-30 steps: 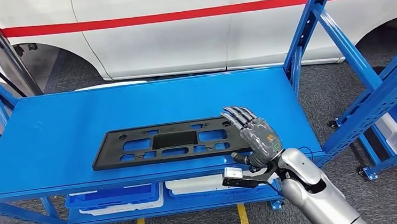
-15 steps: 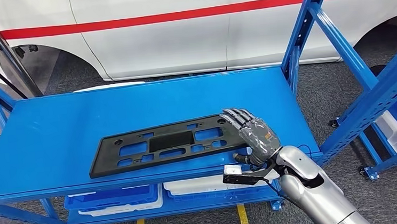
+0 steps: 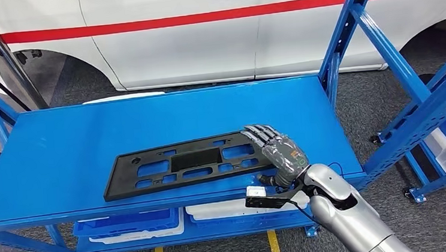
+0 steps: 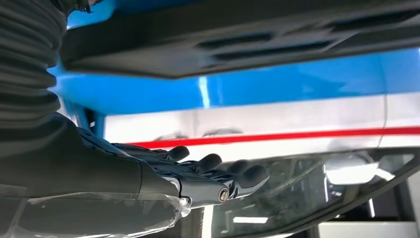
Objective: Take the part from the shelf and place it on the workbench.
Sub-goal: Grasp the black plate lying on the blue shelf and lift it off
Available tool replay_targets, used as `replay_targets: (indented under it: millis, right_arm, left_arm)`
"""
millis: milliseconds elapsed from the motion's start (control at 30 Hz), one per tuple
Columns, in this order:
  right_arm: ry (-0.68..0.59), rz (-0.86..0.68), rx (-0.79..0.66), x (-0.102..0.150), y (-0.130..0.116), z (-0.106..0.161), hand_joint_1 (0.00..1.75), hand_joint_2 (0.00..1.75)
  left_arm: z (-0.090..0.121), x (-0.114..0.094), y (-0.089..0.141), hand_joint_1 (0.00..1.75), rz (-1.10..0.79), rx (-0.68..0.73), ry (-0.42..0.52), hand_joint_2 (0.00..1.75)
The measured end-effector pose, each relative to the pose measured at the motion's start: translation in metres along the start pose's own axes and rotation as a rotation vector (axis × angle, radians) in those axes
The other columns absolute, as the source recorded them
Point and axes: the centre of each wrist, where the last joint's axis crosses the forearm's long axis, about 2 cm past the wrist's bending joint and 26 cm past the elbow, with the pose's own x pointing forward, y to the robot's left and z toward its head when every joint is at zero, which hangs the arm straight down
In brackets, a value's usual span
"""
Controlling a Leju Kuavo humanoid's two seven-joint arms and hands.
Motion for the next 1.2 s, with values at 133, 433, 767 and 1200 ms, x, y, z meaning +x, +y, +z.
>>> replay_targets:
  millis: [133, 433, 767, 1200]
  right_arm:
    - [-0.005, -0.003, 0.022, 0.0, 0.002, -0.003, 0.0, 1.75]
    - [-0.029, -0.018, 0.077, 0.007, 0.01, -0.019, 0.0, 1.75]
    - [-0.02, 0.018, 0.096, 0.008, 0.021, -0.031, 0.0, 1.75]
    - [0.004, 0.071, 0.048, 0.005, 0.027, -0.038, 0.0, 1.75]
  left_arm:
    - [-0.001, 0.001, 0.001, 0.0, -0.006, -0.004, -0.004, 0.0]
    - [-0.001, 0.003, -0.001, 0.0, -0.018, -0.014, -0.003, 0.0]
    - [-0.001, 0.003, -0.001, 0.0, -0.031, -0.02, 0.0, 0.0]
    - [-0.003, 0.007, 0.0, 0.0, -0.045, -0.023, -0.006, 0.0]
